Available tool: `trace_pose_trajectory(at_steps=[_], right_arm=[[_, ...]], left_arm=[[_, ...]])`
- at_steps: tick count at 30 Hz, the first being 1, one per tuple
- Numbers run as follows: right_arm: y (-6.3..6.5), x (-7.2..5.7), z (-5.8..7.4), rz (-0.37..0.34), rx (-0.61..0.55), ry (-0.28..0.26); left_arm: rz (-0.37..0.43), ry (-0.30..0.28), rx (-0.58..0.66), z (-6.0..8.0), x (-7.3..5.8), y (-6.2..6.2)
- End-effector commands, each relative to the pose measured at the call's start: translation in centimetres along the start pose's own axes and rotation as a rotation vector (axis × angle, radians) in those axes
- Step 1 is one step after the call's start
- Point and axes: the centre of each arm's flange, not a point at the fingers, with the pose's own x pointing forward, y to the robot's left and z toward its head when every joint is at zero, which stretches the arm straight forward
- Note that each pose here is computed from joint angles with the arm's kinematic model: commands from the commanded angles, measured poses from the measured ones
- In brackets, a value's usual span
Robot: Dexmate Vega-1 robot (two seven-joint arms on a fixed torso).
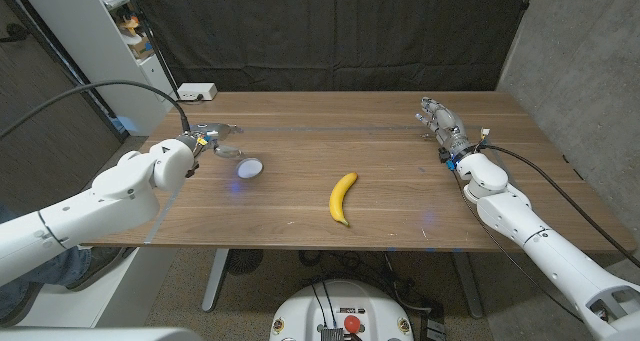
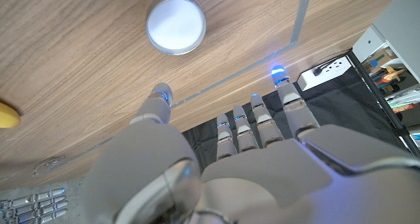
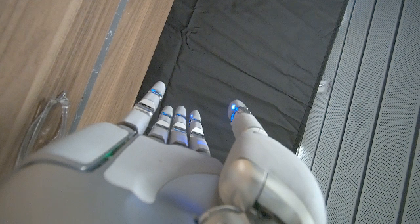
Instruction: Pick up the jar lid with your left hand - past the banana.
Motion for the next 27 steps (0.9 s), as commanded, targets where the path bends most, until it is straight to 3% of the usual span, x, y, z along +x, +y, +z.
trace_pose_trajectory(at_steps=[1, 13, 27], right_arm=[[-0.5, -0.6, 0.1, -0.012, 0.004, -0.003], [-0.6, -0.7, 0.0, -0.012, 0.003, 0.004], [-0.6, -0.8, -0.4, -0.023, 0.0, 0.011]], left_arm=[[-0.065, -0.007, 0.005, 0.9, 1.0, -0.8], [-0.077, -0.007, 0.007, 1.0, 1.2, -1.0], [-0.115, -0.022, -0.005, 1.1, 2.9, -1.8]])
